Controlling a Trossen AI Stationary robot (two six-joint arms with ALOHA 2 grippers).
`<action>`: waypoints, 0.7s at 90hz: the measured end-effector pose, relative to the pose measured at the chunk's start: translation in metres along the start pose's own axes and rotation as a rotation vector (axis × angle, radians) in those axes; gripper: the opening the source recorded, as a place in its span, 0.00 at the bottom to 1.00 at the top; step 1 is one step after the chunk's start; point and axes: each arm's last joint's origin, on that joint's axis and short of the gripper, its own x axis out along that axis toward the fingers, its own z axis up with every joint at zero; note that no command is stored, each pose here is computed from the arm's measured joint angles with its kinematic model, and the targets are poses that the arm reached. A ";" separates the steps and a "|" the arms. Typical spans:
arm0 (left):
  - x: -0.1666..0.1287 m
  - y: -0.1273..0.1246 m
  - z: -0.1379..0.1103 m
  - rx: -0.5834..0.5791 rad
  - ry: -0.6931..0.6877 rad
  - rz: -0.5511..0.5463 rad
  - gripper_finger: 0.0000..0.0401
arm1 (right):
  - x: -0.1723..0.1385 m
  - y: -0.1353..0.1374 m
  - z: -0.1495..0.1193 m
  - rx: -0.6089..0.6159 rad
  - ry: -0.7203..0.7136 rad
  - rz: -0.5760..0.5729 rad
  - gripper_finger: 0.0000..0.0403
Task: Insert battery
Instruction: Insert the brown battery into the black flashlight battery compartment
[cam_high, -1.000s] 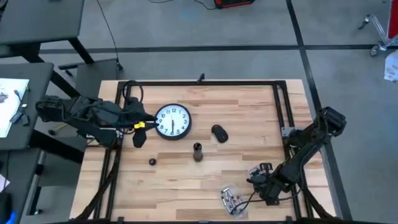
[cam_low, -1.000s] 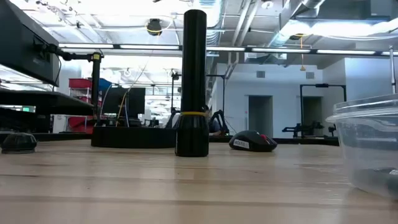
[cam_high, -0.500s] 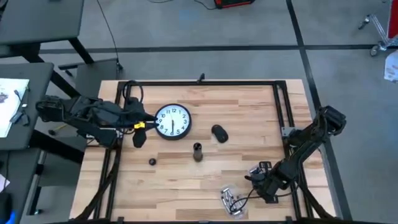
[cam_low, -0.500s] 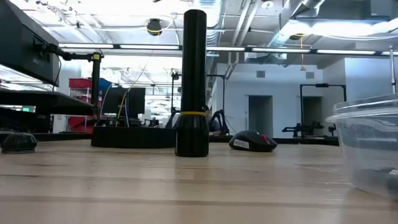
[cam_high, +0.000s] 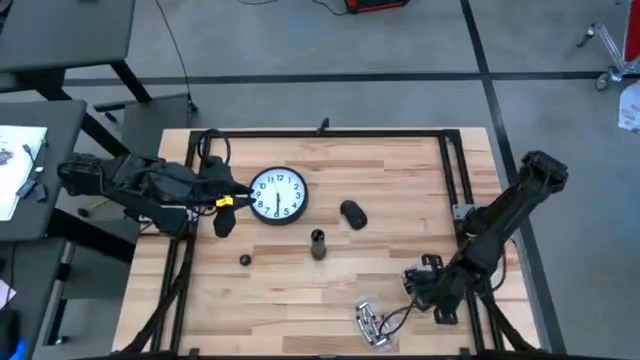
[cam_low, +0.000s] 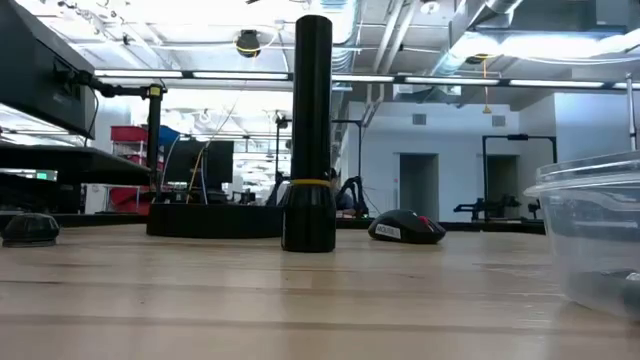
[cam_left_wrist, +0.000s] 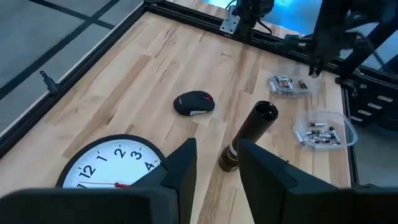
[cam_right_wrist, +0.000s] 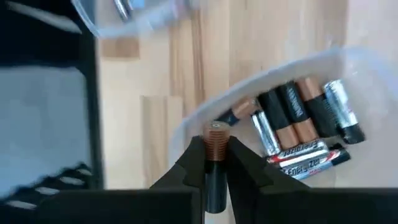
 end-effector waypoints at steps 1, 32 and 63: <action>0.000 0.000 0.000 -0.001 -0.001 -0.001 0.24 | -0.003 -0.001 0.001 0.004 -0.014 0.006 0.06; 0.003 -0.007 0.009 -0.062 -0.074 -0.067 0.24 | -0.076 -0.029 0.066 0.073 -0.775 0.057 0.05; 0.060 -0.034 0.017 -0.016 -0.099 -0.179 0.33 | -0.119 -0.054 0.137 -0.087 -1.437 0.019 0.05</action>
